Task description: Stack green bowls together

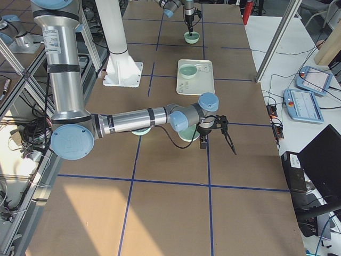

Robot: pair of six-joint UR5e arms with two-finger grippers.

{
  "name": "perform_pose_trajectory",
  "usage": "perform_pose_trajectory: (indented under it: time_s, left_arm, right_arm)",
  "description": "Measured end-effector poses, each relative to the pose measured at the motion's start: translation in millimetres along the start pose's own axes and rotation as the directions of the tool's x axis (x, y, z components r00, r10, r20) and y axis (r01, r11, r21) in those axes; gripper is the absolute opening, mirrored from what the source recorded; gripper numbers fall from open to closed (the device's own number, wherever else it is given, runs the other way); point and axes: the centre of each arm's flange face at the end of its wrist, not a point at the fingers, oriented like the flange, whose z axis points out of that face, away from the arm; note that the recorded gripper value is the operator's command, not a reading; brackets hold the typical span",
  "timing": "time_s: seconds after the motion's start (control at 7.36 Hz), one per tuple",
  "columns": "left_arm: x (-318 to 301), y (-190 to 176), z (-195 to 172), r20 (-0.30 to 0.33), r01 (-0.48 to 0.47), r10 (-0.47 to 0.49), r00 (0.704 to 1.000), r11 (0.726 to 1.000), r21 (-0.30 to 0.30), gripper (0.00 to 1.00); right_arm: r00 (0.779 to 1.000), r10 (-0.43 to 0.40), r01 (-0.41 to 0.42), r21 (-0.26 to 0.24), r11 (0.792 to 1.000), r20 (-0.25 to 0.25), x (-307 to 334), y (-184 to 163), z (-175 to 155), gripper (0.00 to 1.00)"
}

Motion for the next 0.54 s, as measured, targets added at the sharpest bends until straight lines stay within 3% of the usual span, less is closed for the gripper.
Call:
perform_pose_trajectory:
  time_s: [0.27, 0.54]
  left_arm:
    - [3, 4, -10, -0.026, -0.011, 0.011, 1.000, 1.000, 0.001, 0.00]
    - [14, 20, -41, -0.102, -0.028, 0.021, 0.995, 0.997, -0.072, 0.00]
  right_arm:
    - [1.000, -0.024, 0.024, -0.023, 0.999, 0.003, -13, 5, 13, 1.00]
    - [0.999, -0.053, 0.053, -0.052, 0.997, 0.004, -28, 12, 29, 1.00]
